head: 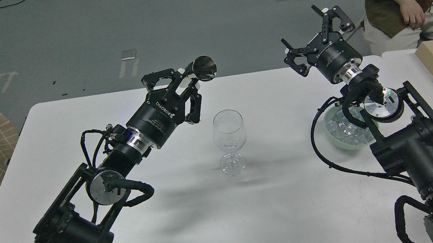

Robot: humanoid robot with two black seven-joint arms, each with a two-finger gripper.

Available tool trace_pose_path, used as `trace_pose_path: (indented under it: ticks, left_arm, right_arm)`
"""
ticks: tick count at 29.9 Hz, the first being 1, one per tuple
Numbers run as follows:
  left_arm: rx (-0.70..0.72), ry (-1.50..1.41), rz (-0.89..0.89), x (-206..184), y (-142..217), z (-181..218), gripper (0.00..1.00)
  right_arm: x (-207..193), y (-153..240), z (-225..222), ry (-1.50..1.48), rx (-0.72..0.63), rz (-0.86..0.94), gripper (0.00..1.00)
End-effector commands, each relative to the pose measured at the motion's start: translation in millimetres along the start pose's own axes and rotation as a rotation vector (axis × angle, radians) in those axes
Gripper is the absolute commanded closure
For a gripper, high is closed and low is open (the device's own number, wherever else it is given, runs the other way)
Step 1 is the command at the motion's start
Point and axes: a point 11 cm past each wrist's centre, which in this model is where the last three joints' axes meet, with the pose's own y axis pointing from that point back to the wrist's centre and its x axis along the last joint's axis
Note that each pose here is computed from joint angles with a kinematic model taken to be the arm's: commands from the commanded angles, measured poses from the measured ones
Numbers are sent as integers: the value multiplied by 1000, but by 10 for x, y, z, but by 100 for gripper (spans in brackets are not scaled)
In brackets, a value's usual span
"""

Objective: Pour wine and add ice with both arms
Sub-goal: 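Tilt the jigger over the wine glass with the left gripper to pour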

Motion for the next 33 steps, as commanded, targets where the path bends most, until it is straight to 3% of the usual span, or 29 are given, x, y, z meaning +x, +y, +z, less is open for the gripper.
trace_pose_path:
  ticks: [1, 33]
  left_arm:
    - [14, -5, -12, -38, -28, -34, 100]
    - [39, -64, -25, -60, -56, -79, 100]
  right_arm:
    - [0, 0, 0, 0, 0, 0, 0]
    - [3, 0, 6, 0, -2, 1, 0]
